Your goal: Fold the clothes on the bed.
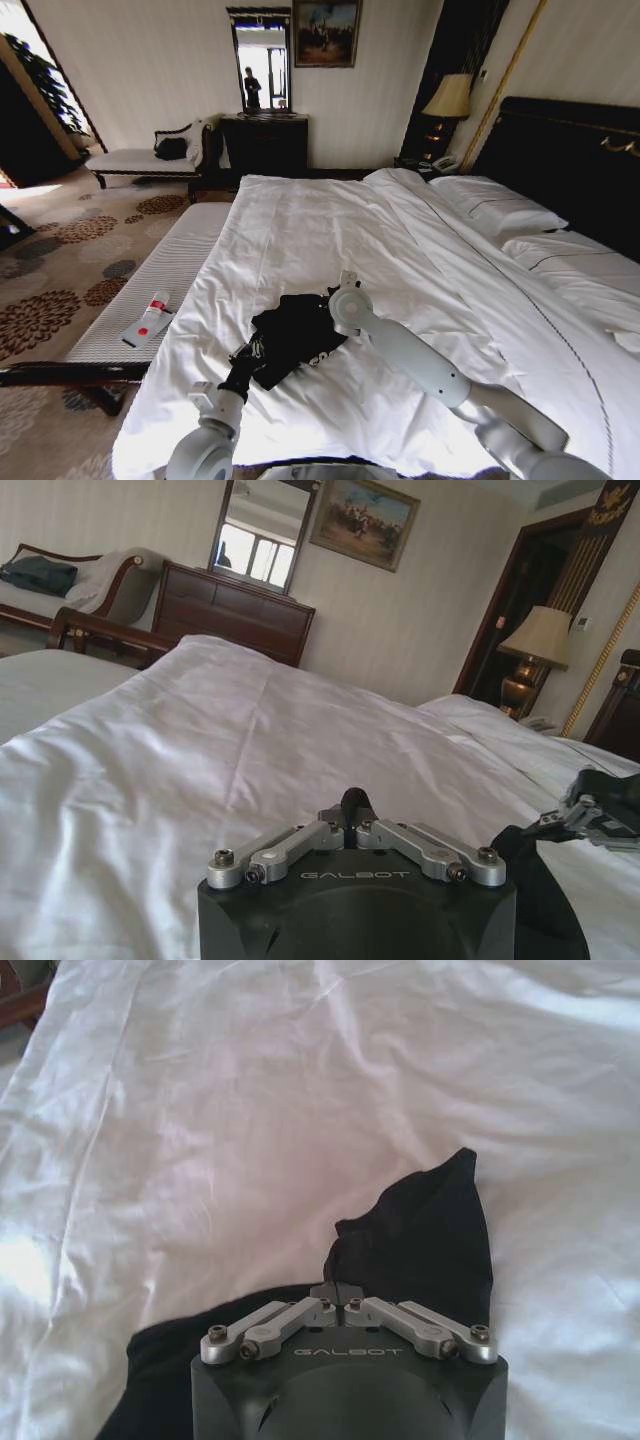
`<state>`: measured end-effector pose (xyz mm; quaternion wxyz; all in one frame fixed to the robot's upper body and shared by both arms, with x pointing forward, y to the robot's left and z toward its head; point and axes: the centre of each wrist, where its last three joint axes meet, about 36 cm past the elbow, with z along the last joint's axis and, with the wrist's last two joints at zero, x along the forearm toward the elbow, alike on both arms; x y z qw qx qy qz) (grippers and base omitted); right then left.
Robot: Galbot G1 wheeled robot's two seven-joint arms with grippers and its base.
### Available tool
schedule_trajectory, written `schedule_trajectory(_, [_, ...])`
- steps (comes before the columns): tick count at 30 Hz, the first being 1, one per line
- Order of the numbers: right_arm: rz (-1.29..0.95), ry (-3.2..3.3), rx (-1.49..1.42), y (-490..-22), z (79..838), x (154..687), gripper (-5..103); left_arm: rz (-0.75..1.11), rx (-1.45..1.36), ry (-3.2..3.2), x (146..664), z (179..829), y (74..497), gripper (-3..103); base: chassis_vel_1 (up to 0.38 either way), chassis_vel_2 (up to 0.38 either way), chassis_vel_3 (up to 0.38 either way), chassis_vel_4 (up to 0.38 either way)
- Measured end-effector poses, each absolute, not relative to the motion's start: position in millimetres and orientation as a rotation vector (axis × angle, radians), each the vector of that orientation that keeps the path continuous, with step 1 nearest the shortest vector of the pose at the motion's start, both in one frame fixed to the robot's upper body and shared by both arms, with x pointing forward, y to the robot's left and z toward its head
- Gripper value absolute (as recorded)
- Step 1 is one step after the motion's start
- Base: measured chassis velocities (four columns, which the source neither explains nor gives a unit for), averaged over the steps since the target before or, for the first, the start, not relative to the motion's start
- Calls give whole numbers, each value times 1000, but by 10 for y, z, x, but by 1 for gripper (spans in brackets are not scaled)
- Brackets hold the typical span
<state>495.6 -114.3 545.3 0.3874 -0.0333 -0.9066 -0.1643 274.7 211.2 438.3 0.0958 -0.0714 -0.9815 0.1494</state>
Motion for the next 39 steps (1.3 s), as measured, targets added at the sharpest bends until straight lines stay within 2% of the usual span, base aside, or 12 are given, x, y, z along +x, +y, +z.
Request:
schedule_trajectory(3, [-543, -2371, -72, -1355, 5669, 4984, 0, 394, -171, -2931, 3171, 4429, 2331, 0, 0, 0, 0, 0])
schedule_trajectory(5, [-572, -2390, -63, -1389, 5708, 4980, 0, 390, -167, -2939, 3257, 4462, 2376, 0, 0, 0, 0, 0])
schedule_trajectory(8, [-765, -2499, -16, -1565, 5959, 4908, 0, 356, -157, -3013, 3744, 4804, 2626, 0, 0, 0, 0, 0])
schedule_trajectory(14, [-981, -2598, 62, -1829, 6299, 4648, 0, 246, -209, -3094, 4166, 5255, 2850, 0, 0, 0, 0, 0])
schedule_trajectory(18, [-1047, -2645, 98, -1959, 6446, 4448, 0, 202, -276, -3115, 4294, 5435, 2838, 0, 0, 0, 0, 0])
schedule_trajectory(25, [-1023, -2604, 36, -2118, 6217, 4133, 0, 216, -337, -3063, 4164, 5274, 2686, 0, 0, 0, 0, 0])
schedule_trajectory(33, [-799, -2430, -149, -2026, 5323, 3781, 0, 307, -383, -2916, 3492, 4690, 2249, 0, 0, 0, 0, 0])
schedule_trajectory(39, [-696, -2338, -216, -1934, 4937, 3719, 0, 289, -329, -2915, 3515, 4660, 2278, 0, 0, 0, 0, 0])
